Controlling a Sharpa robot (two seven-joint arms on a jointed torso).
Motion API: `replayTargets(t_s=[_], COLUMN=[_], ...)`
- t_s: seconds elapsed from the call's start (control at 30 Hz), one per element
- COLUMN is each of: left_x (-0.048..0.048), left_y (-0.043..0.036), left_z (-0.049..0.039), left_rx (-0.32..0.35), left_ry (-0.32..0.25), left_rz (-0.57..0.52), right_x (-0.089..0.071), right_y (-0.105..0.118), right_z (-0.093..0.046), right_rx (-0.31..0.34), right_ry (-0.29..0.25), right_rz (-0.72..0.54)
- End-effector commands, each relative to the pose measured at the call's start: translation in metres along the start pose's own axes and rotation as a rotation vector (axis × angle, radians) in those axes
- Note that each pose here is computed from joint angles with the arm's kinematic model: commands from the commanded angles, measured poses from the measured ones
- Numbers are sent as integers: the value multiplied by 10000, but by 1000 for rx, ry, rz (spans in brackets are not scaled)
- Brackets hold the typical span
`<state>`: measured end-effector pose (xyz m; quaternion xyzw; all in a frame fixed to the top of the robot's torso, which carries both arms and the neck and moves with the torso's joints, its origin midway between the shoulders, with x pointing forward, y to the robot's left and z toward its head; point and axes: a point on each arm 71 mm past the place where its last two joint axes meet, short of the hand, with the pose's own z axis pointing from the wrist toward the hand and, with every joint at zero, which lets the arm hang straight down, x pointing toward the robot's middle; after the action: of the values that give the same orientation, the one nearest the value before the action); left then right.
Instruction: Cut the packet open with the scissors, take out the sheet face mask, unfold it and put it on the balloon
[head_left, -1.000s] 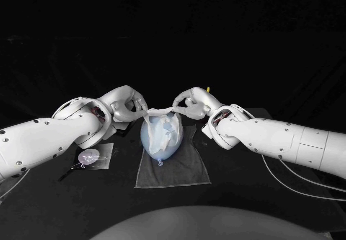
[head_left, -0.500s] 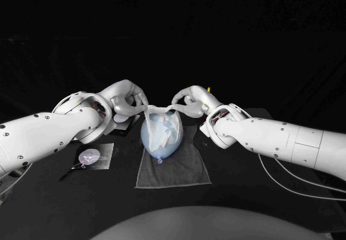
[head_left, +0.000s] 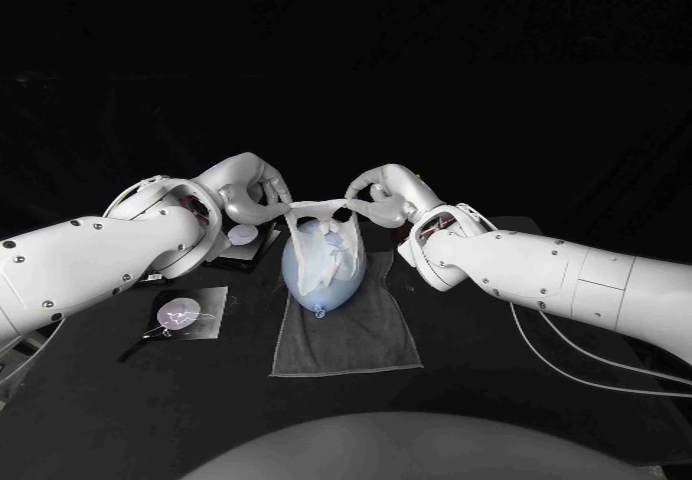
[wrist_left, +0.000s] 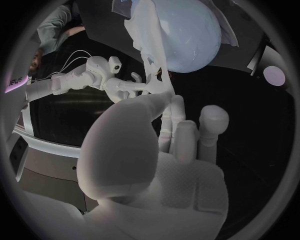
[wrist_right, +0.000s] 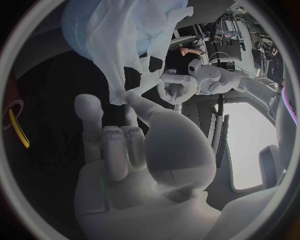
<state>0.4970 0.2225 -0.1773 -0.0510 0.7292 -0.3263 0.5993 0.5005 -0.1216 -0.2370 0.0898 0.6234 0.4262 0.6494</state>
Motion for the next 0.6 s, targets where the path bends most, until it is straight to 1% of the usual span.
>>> replayTargets(t_s=[0.03,0.23,0.4,0.5,0.6], left_x=[-4,30,83,109,122], left_y=[-4,-5,-6,6,21], left_z=[28,79,121,138,150], left_rx=[-1,-8,-17,-29,-40], left_ry=[1,6,15,23,25], left_rz=[24,29,32,34,36], right_x=[-9,17,77,122,146], right_y=[-22,-40,-58,-68,-81], right_z=[37,81,120,138,150], right_rx=[18,37,65,83,99], right_ry=[-7,13,61,96,110], right_rz=[-6,-12,-22,-31,-40])
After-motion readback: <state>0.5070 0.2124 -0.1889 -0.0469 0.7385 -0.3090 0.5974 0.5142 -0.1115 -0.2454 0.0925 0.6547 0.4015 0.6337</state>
